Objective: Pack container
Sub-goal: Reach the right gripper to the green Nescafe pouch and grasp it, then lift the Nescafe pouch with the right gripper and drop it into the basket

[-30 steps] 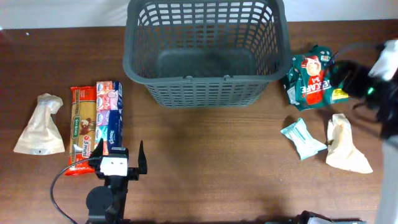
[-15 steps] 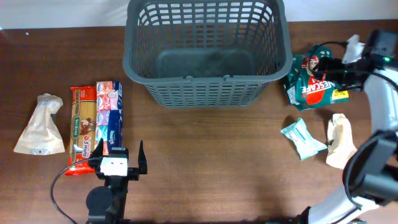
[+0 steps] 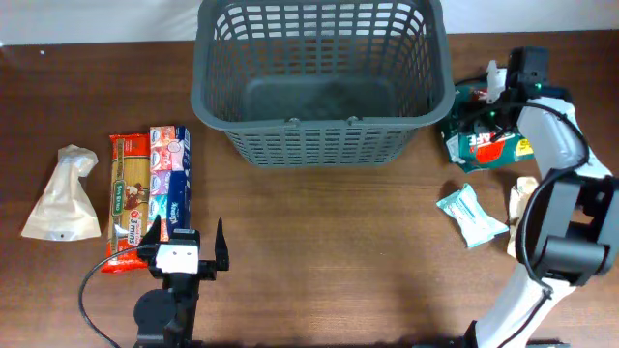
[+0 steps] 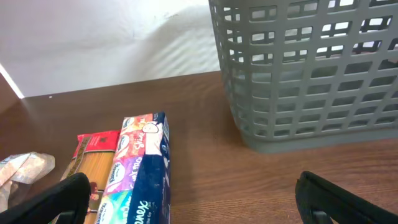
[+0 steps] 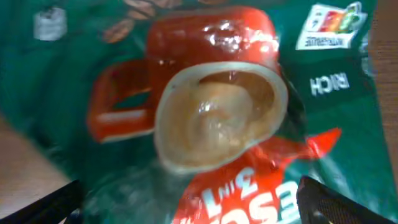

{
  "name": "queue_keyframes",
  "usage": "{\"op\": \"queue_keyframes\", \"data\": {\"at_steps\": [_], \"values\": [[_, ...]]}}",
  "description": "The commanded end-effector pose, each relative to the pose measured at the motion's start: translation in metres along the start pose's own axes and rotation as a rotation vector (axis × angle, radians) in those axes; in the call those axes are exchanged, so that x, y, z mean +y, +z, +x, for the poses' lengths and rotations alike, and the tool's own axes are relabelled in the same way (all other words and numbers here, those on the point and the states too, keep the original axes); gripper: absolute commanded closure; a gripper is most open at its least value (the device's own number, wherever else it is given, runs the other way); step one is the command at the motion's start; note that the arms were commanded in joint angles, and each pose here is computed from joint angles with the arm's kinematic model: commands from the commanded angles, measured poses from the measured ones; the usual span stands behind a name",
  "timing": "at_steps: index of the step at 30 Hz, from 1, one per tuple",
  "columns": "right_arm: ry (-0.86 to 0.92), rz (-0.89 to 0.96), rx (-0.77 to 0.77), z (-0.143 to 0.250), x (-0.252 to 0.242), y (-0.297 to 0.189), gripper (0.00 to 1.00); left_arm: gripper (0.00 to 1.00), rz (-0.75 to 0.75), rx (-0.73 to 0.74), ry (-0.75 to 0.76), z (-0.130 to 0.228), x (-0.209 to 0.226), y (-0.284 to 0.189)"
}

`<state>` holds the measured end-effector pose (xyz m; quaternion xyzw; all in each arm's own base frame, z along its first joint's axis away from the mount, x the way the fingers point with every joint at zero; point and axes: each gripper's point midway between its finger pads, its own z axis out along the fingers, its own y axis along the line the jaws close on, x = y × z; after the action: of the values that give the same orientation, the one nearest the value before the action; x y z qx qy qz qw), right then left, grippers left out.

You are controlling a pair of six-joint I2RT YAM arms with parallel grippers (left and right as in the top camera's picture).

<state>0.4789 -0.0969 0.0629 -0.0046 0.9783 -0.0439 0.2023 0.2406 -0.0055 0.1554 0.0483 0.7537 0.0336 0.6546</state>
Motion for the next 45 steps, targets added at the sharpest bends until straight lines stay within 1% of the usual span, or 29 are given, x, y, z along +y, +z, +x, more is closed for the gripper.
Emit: {"op": "queue_keyframes", "data": {"at_steps": [1,6,11,12,13,16,17,18,24,27,30,32,37,38,45], "values": [[-0.045,0.044,0.049,0.007,0.0,0.027,0.01,0.01,-0.011,0.003,-0.009,0.002,0.002,0.0],[-0.068,0.025,0.102,0.021,0.014,0.059,0.01,0.01,-0.011,0.003,-0.009,0.002,0.002,0.0],[-0.034,0.053,0.182,0.044,0.01,0.085,0.0,0.01,-0.011,0.003,-0.009,0.002,0.002,0.0],[-0.023,0.054,0.194,0.048,0.009,0.089,0.07,0.01,-0.011,0.003,-0.009,0.002,0.002,0.0],[-0.002,0.055,0.202,0.051,0.007,0.09,0.2,0.01,-0.011,0.003,-0.009,0.002,0.002,0.0],[0.064,0.048,0.21,0.056,0.0,0.092,0.73,0.01,-0.011,0.003,-0.009,0.002,0.002,0.0],[0.09,0.042,0.21,0.057,-0.002,0.092,0.89,0.01,-0.011,0.003,-0.009,0.002,0.002,0.0],[0.122,0.042,0.21,0.058,-0.005,0.092,0.96,0.01,-0.011,0.002,-0.009,0.002,0.002,0.0],[0.268,-0.051,0.223,0.059,-0.017,0.081,0.97,0.01,-0.011,0.003,-0.009,0.002,0.002,0.0],[0.31,-0.068,0.188,0.035,-0.036,0.051,0.96,0.01,-0.011,0.003,-0.009,0.002,0.002,0.0],[0.313,-0.05,0.109,-0.004,-0.054,0.003,0.96,0.01,-0.011,0.003,-0.009,0.002,0.002,0.0],[0.286,-0.036,0.025,-0.036,-0.061,-0.04,0.96,0.01,-0.011,0.003,-0.009,0.002,0.002,0.0],[0.242,-0.011,-0.141,-0.088,-0.063,-0.121,0.97,0.01,-0.011,0.003,-0.009,0.002,0.002,0.0],[0.23,-0.007,-0.189,-0.101,-0.06,-0.143,0.96,0.01,-0.011,0.003,-0.009,0.002,0.002,0.0],[0.172,0.001,-0.327,-0.13,-0.045,-0.208,0.96,0.01,-0.011,0.003,-0.009,0.002,0.002,0.0]]}}
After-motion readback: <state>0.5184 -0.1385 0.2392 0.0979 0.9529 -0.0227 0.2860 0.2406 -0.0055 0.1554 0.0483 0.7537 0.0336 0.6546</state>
